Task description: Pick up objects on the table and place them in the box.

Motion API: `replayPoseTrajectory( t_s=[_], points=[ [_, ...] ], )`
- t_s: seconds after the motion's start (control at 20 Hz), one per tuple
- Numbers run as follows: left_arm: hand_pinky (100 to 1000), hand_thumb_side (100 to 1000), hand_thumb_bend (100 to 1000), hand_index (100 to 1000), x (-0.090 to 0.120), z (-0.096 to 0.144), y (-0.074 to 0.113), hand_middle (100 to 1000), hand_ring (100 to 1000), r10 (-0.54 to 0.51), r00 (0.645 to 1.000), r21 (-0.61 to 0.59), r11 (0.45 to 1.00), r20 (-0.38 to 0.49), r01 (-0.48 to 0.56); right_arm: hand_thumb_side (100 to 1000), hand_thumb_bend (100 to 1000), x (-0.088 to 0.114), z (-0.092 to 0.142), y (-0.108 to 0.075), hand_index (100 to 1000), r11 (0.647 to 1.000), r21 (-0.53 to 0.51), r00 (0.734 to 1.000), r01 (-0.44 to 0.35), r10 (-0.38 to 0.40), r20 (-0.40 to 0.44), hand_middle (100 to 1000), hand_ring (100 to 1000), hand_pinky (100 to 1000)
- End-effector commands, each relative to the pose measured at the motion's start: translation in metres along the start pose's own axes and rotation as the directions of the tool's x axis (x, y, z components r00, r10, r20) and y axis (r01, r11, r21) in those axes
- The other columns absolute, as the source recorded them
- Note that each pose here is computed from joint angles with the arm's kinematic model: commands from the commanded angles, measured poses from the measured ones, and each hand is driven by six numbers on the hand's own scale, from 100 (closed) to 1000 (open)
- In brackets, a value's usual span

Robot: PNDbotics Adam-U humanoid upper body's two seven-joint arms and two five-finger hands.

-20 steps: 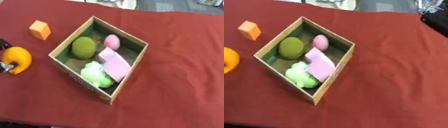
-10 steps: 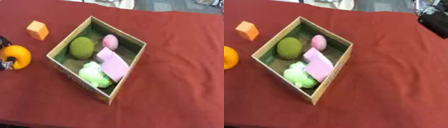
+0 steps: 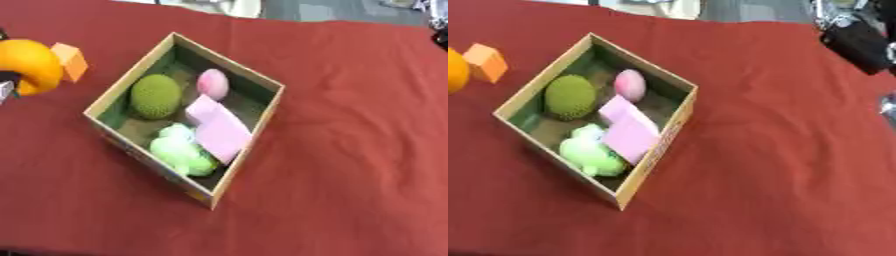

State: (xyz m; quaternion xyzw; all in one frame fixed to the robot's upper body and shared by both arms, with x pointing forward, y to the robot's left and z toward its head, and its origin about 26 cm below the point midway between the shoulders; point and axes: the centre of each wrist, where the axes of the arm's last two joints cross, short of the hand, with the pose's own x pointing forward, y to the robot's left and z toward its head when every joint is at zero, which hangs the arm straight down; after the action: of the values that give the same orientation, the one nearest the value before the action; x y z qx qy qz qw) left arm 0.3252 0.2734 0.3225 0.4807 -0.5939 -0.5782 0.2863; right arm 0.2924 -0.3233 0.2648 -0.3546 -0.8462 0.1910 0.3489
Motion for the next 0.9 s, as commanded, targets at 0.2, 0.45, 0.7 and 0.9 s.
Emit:
replayPoseTrajectory(
  t_s=[0.2, 0.45, 0.7, 0.9],
  points=[
    [660, 205, 100, 662, 0.044, -0.006, 0.037, 604, 625, 0.057, 0.976, 0.125, 0.988, 0.209, -0.085, 554, 100, 0.006, -0.005, -0.008, 806, 1.0, -0.014, 0.999, -0.006, 0.007, 0.031, 666, 776, 818],
    [655, 205, 100, 667, 0.064, -0.024, 0.036, 608, 628, 0.089, 0.952, 0.07, 0.991, 0.294, -0.115, 558, 100, 0.007, -0.006, -0.008, 806, 1.0, -0.013, 0.999, -0.003, 0.004, 0.034, 666, 777, 819],
    [662, 228, 100, 678, 0.075, -0.04, 0.028, 618, 638, 0.121, 0.934, 0.007, 0.991, 0.337, -0.13, 561, 100, 0.009, -0.008, -0.006, 806, 1.0, -0.005, 0.999, 0.005, -0.004, 0.042, 665, 777, 819],
    [691, 282, 195, 708, 0.074, -0.05, 0.016, 646, 668, 0.146, 0.931, -0.06, 0.989, 0.333, -0.133, 563, 100, 0.01, -0.008, -0.006, 806, 1.0, -0.006, 0.999, 0.008, -0.007, 0.045, 665, 777, 820]
  ],
)
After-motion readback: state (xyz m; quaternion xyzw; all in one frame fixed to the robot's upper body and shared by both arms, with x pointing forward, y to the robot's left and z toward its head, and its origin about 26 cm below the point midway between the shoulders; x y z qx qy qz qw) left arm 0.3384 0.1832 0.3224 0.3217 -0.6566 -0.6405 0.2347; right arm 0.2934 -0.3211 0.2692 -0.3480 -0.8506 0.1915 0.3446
